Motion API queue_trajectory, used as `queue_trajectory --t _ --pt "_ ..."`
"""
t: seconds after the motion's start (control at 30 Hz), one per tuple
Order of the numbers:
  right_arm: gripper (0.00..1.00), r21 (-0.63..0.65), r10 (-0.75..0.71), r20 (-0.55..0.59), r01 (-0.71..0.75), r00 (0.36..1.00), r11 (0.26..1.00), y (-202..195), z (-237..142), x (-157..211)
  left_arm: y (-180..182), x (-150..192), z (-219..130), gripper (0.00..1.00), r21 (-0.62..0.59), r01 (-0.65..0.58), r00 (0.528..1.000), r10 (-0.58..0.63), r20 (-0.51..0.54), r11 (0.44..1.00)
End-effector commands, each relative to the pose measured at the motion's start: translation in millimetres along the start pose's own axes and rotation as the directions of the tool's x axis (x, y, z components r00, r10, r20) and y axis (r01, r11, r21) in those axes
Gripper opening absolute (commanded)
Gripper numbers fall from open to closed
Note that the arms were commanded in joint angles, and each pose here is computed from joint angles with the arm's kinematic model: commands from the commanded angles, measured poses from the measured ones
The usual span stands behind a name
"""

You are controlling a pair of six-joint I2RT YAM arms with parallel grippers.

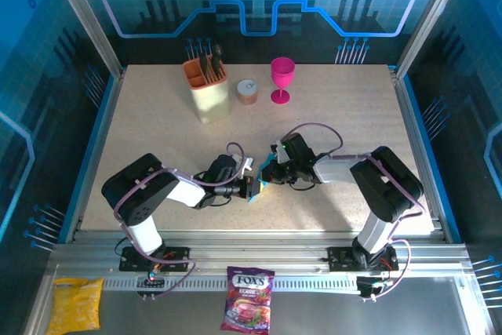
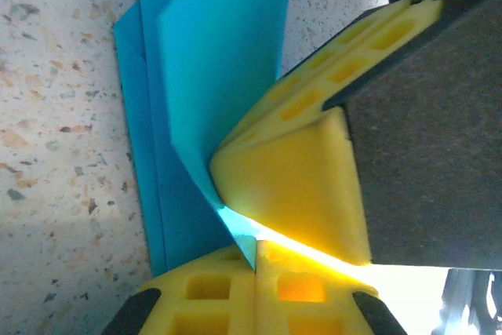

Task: Fold a paper plane with a square sheet of paper (pick it up from the middle)
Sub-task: Fold the wing for the fifth time at the center of the table.

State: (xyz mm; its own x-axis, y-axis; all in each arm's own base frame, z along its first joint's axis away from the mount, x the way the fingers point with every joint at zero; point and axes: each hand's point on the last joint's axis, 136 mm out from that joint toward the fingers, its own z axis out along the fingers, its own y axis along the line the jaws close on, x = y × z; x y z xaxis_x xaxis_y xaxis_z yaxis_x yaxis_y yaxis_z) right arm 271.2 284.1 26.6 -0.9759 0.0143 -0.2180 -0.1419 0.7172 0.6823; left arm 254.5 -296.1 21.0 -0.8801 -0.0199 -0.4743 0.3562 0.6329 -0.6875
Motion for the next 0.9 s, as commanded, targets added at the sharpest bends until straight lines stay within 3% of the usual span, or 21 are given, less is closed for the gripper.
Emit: queue_trajectory --t 0.0,0.23,0.53,0.87 --pt "0.03 -0.001 0.013 0.012 -0.013 1.0 1.0 -3 6 -5 20 17 0 0.0 -0.046 0.038 0.998 -0.041 -0.045 0.998" --pt "0.02 -0.041 0.049 0.033 -0.047 0.998 0.998 0 0 -10 20 19 0 0.0 -0.045 0.04 0.998 -0.043 -0.051 0.998" --pt "0.03 -0.079 0.023 0.182 -0.009 0.983 0.997 27 -44 -27 22 21 1 0.0 -0.05 0.042 0.997 -0.045 -0.061 0.998" --pt "0.02 -0.056 0.017 0.142 -0.009 0.99 0.998 31 -19 -5 22 23 3 0.0 -0.051 0.042 0.996 -0.046 -0.076 0.998"
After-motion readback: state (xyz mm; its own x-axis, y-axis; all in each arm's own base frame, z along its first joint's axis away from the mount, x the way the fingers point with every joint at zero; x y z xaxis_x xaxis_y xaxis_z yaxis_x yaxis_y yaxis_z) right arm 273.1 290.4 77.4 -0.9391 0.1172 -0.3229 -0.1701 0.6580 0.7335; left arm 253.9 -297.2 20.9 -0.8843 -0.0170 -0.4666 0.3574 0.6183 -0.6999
